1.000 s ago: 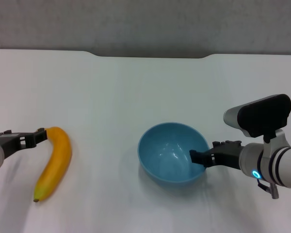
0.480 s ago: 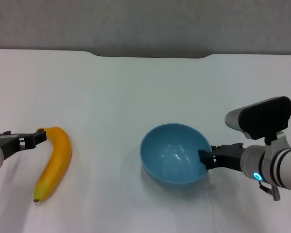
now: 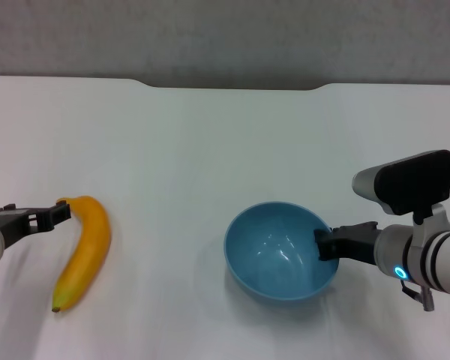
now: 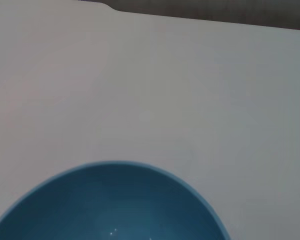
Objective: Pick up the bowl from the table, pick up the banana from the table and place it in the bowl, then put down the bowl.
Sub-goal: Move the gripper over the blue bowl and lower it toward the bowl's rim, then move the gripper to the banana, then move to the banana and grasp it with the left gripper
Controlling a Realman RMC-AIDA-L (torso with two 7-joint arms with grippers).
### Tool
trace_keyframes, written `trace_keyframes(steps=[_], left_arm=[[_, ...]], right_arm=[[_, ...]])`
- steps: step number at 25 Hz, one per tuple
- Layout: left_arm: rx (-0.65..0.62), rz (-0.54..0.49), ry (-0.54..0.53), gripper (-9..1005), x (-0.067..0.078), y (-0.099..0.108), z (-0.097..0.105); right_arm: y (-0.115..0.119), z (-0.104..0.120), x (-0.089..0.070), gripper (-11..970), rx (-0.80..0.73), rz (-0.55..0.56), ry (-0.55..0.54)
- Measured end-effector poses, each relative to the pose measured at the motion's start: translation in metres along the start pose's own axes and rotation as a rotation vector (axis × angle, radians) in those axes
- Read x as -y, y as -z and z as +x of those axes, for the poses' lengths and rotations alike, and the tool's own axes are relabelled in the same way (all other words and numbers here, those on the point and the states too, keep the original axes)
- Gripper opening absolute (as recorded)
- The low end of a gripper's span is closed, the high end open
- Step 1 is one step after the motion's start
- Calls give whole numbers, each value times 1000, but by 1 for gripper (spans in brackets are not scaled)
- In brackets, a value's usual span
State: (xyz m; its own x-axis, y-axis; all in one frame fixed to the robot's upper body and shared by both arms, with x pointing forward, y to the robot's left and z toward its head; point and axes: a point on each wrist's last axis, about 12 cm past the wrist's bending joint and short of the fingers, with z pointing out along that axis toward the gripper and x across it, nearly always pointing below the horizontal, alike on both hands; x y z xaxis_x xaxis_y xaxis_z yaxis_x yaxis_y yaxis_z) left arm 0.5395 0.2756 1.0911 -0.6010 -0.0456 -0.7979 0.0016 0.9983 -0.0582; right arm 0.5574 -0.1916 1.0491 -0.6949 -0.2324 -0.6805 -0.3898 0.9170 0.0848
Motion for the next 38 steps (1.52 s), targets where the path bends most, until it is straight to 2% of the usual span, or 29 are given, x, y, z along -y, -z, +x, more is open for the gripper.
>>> trace_keyframes(steps=[2, 8, 12, 18, 28, 38], left_arm=[[-1, 0, 0, 880, 0, 0, 0], [-8, 4, 0, 880, 2, 0, 2], [-19, 21, -17, 880, 9, 3, 3], [-22, 64, -60, 880, 28, 11, -2], [-57, 91, -99, 880, 42, -2, 5], [-91, 109, -119, 881, 50, -10, 15]], right_arm=[[0, 0, 0, 112, 0, 0, -2], [3, 1, 1, 43, 22, 0, -17], [11, -2, 9, 43, 63, 22, -45], [16, -4, 17, 42, 77, 46, -50], [18, -9, 13, 42, 94, 36, -31], [20, -13, 12, 43, 106, 34, -17]])
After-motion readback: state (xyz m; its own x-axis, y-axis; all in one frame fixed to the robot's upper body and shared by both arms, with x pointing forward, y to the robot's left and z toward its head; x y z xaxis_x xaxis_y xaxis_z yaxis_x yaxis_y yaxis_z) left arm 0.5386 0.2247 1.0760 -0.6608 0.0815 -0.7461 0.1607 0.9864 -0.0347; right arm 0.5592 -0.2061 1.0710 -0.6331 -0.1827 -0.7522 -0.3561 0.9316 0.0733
